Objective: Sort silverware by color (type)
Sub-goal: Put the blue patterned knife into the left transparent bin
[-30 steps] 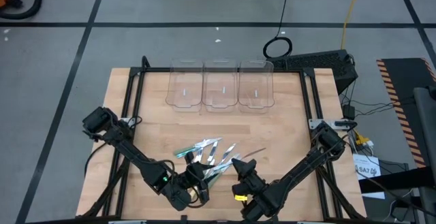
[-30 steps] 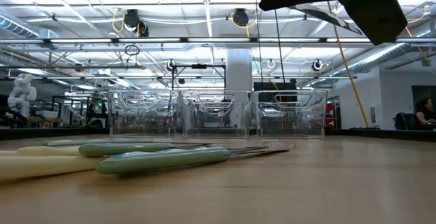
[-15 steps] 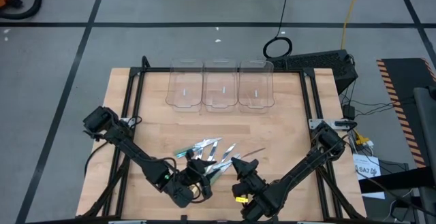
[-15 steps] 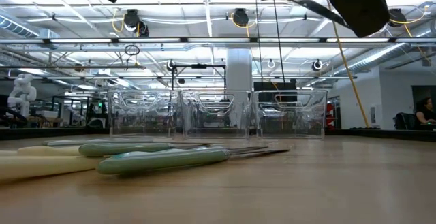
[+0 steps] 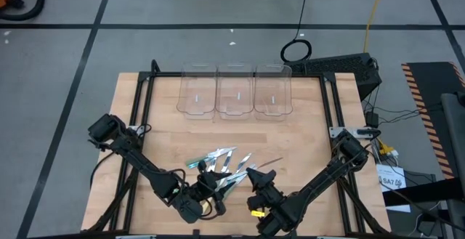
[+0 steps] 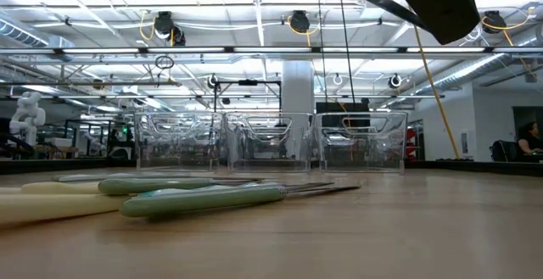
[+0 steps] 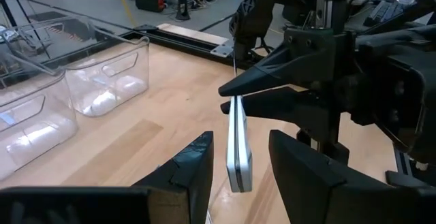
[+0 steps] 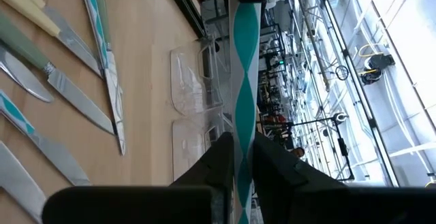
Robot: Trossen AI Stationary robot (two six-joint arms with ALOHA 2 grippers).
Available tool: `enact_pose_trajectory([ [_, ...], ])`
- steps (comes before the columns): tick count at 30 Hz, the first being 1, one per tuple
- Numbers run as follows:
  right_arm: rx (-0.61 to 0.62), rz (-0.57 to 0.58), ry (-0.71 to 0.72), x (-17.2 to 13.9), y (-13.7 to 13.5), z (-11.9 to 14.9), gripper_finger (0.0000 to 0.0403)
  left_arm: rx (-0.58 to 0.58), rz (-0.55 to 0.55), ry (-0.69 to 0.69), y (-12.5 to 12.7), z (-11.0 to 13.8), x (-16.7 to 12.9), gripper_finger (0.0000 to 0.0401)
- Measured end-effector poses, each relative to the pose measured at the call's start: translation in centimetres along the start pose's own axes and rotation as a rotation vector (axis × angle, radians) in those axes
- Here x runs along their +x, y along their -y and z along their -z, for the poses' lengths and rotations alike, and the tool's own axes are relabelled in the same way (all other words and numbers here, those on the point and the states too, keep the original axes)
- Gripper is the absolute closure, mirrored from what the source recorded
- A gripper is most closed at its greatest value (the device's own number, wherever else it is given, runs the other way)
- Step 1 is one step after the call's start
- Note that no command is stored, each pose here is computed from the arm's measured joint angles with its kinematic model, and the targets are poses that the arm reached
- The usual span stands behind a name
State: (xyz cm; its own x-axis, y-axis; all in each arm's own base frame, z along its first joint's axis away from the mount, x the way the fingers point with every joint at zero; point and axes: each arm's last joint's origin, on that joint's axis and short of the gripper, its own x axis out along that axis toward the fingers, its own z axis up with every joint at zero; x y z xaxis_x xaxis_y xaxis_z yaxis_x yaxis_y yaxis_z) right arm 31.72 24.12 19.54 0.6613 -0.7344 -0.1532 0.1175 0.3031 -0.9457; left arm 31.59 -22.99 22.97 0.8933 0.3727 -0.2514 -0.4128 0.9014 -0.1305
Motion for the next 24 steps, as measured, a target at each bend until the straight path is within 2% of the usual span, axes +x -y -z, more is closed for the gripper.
enact_pose_trajectory([
  [4, 0.002, 0.0, 0.001, 0.0, 0.0, -0.02, 0.0367, -0.001, -0.002, 0.0, -0.04, -0.02, 0.07, 0.0263],
  [17, 0.008, 0.02, 0.007, 0.0, 0.04, -0.11, 0.0367, -0.003, 0.0, 0.001, -0.02, -0.04, 0.06, 0.0344],
  [24, 0.01, 0.021, 0.007, 0.0, 0.04, -0.12, 0.0367, -0.005, 0.003, 0.005, 0.03, -0.11, 0.06, 0.0336],
])
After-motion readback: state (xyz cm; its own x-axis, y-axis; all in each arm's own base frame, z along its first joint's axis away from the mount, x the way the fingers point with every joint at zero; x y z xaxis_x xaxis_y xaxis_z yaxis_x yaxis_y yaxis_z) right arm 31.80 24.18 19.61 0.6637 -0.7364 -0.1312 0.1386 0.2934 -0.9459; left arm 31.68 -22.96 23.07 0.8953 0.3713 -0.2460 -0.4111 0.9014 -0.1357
